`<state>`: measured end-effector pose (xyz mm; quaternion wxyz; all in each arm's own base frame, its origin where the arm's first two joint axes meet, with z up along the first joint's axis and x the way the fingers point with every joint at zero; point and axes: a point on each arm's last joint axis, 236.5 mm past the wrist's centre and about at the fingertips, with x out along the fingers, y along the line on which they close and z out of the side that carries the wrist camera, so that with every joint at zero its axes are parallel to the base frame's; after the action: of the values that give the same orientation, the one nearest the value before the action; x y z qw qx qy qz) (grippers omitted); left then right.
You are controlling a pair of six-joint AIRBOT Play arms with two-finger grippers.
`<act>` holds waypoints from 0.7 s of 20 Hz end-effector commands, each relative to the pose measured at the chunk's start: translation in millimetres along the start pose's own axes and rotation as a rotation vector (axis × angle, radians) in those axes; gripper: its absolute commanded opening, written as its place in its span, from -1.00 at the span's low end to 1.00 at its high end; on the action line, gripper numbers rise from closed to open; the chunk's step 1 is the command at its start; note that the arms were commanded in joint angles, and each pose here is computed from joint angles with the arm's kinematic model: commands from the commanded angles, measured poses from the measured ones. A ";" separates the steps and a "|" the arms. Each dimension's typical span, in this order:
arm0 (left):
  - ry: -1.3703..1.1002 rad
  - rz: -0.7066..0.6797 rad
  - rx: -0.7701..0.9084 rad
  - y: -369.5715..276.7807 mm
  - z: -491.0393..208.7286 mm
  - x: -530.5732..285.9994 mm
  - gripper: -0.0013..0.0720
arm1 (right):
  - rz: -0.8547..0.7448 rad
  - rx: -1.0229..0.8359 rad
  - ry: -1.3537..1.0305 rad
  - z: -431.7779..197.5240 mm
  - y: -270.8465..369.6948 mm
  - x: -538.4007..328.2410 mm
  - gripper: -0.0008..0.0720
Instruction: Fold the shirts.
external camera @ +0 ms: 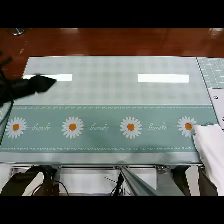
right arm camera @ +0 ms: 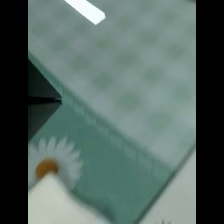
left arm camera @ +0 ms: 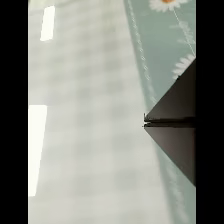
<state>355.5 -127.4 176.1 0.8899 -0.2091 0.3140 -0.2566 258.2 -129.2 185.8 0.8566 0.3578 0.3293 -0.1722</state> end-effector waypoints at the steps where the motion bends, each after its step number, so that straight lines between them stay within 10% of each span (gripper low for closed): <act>1: 0.071 -0.124 0.174 -64.3 43.8 30.9 -0.92 | 0.417 -0.238 0.078 -27.1 139.6 32.9 -0.90; 4: 0.332 0.068 0.287 -40.5 -16.6 75.0 -0.92 | 0.105 -0.684 0.378 -133.7 106.7 96.2 -0.90; 7: 0.510 0.472 0.234 64.8 -77.3 69.4 -0.91 | -0.309 -0.756 0.415 -156.1 23.3 135.5 -0.90; 14: 0.682 0.563 0.134 105.5 -130.7 45.7 -0.91 | -0.333 -0.738 0.458 -166.3 13.5 151.5 -0.90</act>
<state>345.7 -116.3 19.0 0.8001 0.0243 0.5893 -0.1093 300.6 -3.3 6.7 0.7944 0.0183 0.6019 -0.0797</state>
